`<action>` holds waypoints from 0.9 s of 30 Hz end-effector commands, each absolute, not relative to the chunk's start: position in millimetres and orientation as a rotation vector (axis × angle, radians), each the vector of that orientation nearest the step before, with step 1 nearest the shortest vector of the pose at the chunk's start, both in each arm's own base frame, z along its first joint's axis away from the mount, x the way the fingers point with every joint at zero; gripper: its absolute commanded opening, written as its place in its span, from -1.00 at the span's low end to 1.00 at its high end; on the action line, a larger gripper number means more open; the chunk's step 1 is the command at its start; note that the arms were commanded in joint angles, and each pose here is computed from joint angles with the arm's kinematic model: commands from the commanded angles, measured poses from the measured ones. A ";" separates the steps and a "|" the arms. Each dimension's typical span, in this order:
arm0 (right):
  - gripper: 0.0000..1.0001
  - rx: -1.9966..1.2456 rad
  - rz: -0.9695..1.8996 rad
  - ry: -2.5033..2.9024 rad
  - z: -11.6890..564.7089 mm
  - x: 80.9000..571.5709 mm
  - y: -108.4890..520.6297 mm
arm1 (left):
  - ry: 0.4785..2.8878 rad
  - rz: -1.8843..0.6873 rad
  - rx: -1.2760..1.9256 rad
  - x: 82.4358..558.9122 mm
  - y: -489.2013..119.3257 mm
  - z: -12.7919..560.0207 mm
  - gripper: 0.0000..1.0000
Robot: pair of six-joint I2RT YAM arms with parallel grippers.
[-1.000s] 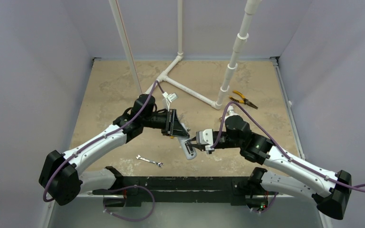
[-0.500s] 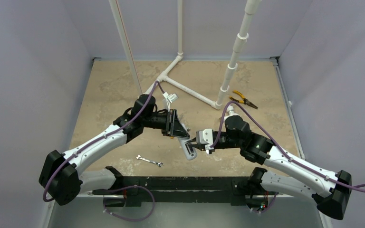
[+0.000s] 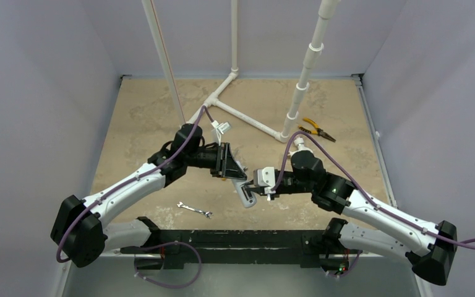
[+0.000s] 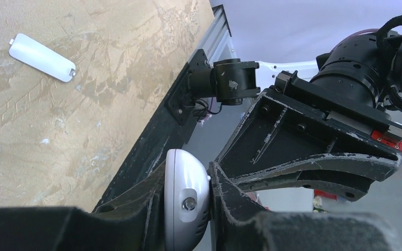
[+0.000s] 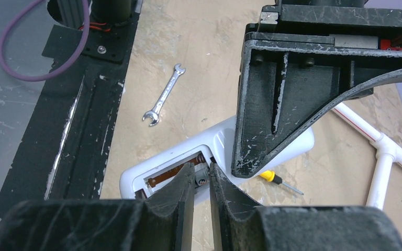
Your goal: Load the batteries into the remote control
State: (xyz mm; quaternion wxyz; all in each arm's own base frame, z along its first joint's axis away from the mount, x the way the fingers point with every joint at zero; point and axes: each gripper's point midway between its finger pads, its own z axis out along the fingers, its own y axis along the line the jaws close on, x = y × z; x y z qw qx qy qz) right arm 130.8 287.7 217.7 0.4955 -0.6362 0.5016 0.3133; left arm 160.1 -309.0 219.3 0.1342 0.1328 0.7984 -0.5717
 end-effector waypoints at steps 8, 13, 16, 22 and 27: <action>-0.71 -1.609 0.714 1.435 172.5 129.3 267.6 | 2.168 -1.775 0.467 153.7 -314.7 258.7 -1.00; -0.71 -1.630 0.722 1.463 166.7 127.5 266.7 | 2.154 -1.795 0.476 150.9 -314.1 264.4 -1.00; -0.71 -1.658 0.729 1.485 161.4 124.7 264.9 | 2.146 -1.794 0.481 150.2 -313.5 266.9 -1.00; -0.71 -1.701 0.746 1.499 155.3 119.1 262.7 | 2.142 -1.793 0.489 150.8 -314.4 269.0 -1.00; -0.71 -1.707 0.741 1.511 152.1 120.2 263.0 | 2.150 -1.795 0.487 152.3 -315.6 267.7 -1.00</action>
